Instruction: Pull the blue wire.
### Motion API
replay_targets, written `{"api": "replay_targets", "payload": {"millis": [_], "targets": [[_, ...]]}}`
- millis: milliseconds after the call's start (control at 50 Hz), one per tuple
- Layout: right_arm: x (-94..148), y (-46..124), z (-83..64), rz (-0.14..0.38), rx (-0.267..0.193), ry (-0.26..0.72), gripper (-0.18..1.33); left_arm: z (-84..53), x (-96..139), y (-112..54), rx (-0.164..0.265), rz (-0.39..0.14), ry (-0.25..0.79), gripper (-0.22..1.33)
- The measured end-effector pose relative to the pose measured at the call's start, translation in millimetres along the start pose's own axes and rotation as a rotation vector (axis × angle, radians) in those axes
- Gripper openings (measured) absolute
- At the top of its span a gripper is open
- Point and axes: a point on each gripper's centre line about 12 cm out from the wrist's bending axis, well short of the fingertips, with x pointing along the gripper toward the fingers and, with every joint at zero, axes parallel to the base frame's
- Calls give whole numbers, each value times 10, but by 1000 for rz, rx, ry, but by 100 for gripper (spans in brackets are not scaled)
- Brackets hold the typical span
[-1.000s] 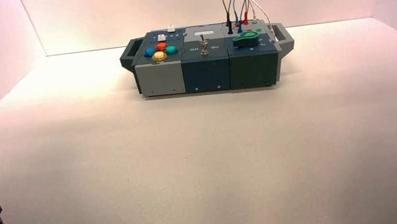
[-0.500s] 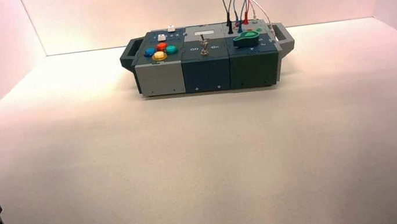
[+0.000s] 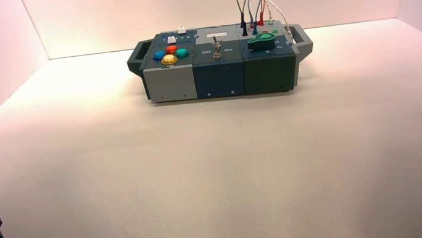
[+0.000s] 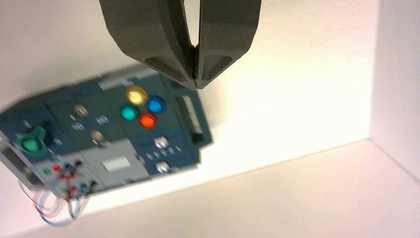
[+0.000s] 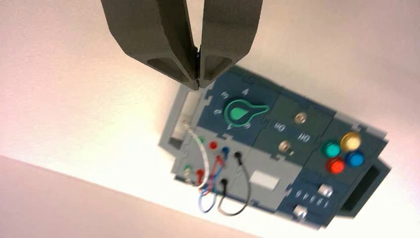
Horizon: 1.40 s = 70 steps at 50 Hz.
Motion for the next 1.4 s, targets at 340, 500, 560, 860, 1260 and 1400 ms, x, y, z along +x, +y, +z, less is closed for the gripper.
{"api": "replay_targets", "payload": {"millis": [340, 500, 560, 860, 1260, 1400], "targets": [[377, 148, 82, 65, 21, 160, 7, 11, 24, -114, 4, -46, 47, -16], [558, 147, 114, 66, 25, 192, 48, 21, 40, -174, 17, -63, 51, -16], [726, 146, 138, 67, 28, 221, 48, 9, 98, -232, 27, -81, 70, -16], [1196, 114, 231, 46, 8, 198, 72, 72, 140, -429, 71, -132, 66, -16], [1694, 120, 278, 44, 10, 218, 73, 75, 201, -560, 99, -161, 61, -16], [1796, 139, 307, 46, 6, 219, 73, 63, 215, -585, 104, -167, 69, -16]]}}
